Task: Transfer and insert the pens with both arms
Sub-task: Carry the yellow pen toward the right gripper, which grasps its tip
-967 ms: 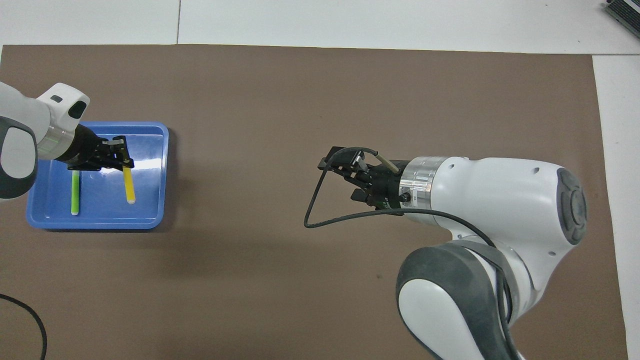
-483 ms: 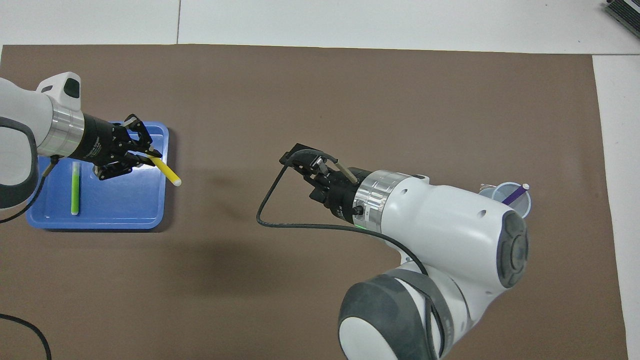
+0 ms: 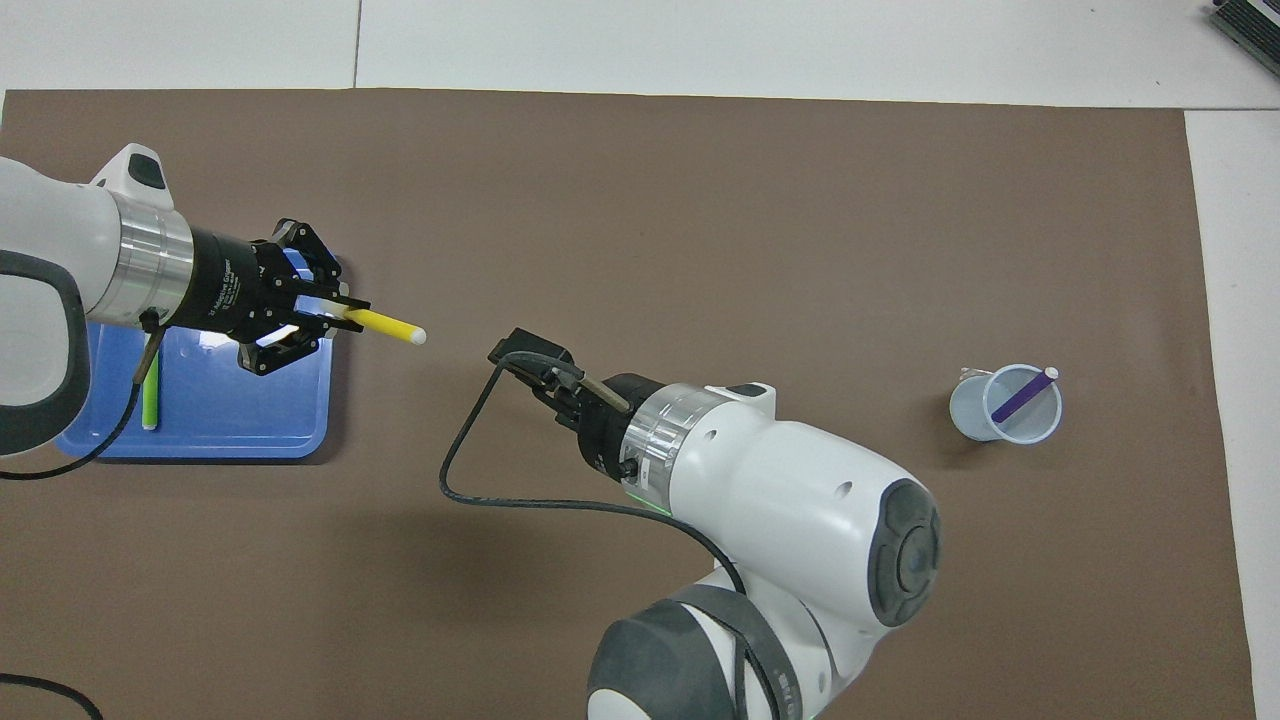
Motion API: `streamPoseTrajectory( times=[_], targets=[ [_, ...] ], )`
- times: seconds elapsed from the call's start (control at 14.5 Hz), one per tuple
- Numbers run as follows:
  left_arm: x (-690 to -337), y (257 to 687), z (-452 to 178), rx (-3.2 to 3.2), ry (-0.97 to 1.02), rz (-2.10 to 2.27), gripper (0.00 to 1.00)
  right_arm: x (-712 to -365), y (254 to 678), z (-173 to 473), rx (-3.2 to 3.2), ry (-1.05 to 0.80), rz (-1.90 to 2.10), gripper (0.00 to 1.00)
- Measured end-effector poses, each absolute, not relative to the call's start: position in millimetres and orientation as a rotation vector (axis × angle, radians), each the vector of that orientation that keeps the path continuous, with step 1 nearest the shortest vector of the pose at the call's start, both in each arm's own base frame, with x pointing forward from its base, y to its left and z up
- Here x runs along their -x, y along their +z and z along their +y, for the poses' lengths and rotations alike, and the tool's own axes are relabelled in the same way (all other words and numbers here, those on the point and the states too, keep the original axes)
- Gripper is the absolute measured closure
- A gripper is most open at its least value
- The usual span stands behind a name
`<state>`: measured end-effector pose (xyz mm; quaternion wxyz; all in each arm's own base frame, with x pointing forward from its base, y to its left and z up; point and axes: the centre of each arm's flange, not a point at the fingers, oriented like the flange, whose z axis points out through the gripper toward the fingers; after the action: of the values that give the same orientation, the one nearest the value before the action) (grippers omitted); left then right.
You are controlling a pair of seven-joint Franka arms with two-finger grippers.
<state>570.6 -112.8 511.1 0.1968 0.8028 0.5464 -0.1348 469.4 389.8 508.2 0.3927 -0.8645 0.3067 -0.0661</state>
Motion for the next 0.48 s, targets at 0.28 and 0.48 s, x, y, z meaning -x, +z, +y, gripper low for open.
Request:
streamPoseTrajectory(
  times=[0.28, 0.48],
  targets=[
    [-554.4, 526.0, -120.7, -2.134, -0.414, 1.664, 0.82, -464.9, 503.8, 416.6, 2.15, -0.176, 0.797, 0.0],
    [-545.9, 527.2, -140.2, -2.11, -0.424, 1.7, 0.82, -463.4, 520.2, 429.8, 2.118, -0.171, 0.783, 0.0]
  ],
)
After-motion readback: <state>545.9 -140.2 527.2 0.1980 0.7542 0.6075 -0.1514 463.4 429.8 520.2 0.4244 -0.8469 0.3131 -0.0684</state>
